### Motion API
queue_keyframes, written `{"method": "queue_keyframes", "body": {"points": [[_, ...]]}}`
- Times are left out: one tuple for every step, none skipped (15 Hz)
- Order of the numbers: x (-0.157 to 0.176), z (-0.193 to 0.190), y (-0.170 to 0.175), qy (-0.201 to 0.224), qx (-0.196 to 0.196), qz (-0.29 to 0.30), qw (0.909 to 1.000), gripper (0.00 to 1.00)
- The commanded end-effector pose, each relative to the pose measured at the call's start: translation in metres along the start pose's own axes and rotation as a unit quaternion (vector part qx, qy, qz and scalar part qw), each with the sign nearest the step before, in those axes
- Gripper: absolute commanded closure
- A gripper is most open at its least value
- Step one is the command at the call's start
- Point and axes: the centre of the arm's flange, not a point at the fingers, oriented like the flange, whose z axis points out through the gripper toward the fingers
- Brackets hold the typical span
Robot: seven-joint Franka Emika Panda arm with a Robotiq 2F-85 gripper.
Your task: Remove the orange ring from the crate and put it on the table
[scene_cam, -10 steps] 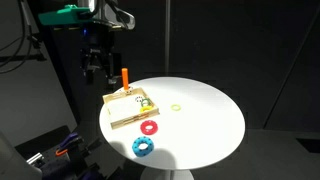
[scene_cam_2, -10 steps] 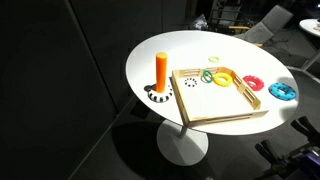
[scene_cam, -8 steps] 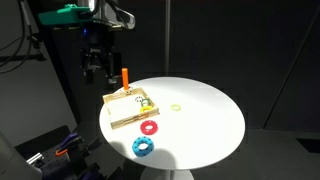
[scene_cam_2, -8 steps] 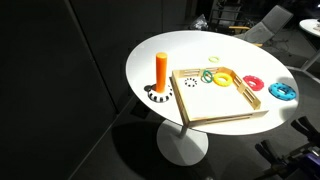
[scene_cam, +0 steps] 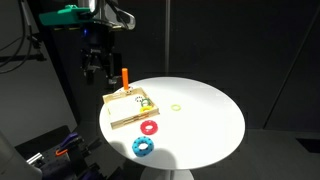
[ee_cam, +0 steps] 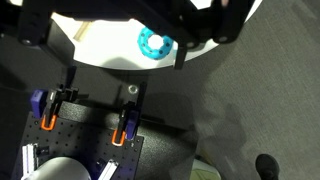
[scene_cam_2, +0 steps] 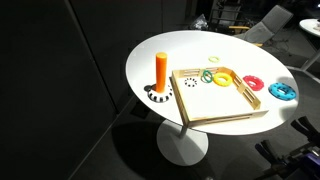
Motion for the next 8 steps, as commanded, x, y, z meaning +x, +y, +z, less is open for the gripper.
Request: {"method": "queue_keyframes", "body": {"points": [[0.016,0.005,0.005,0.002,0.001,0.009,1.0,0.0],[0.022,0.006,0.006,0.006,0.0,0.012,0.9999,0.0],[0.028,0.007,0.006,0.009,-0.001,0.012,0.9999,0.0],[0.035,0.008,0.006,0.015,-0.003,0.013,0.9998,0.0],[0.042,0.01,0.006,0.02,-0.005,0.013,0.9997,0.0],[0.05,0.012,0.005,0.024,-0.005,0.014,0.9996,0.0],[0.057,0.014,0.004,0.028,-0.007,0.014,0.9995,0.0],[0.067,0.016,0.002,0.036,-0.01,0.015,0.9992,0.0]]}}
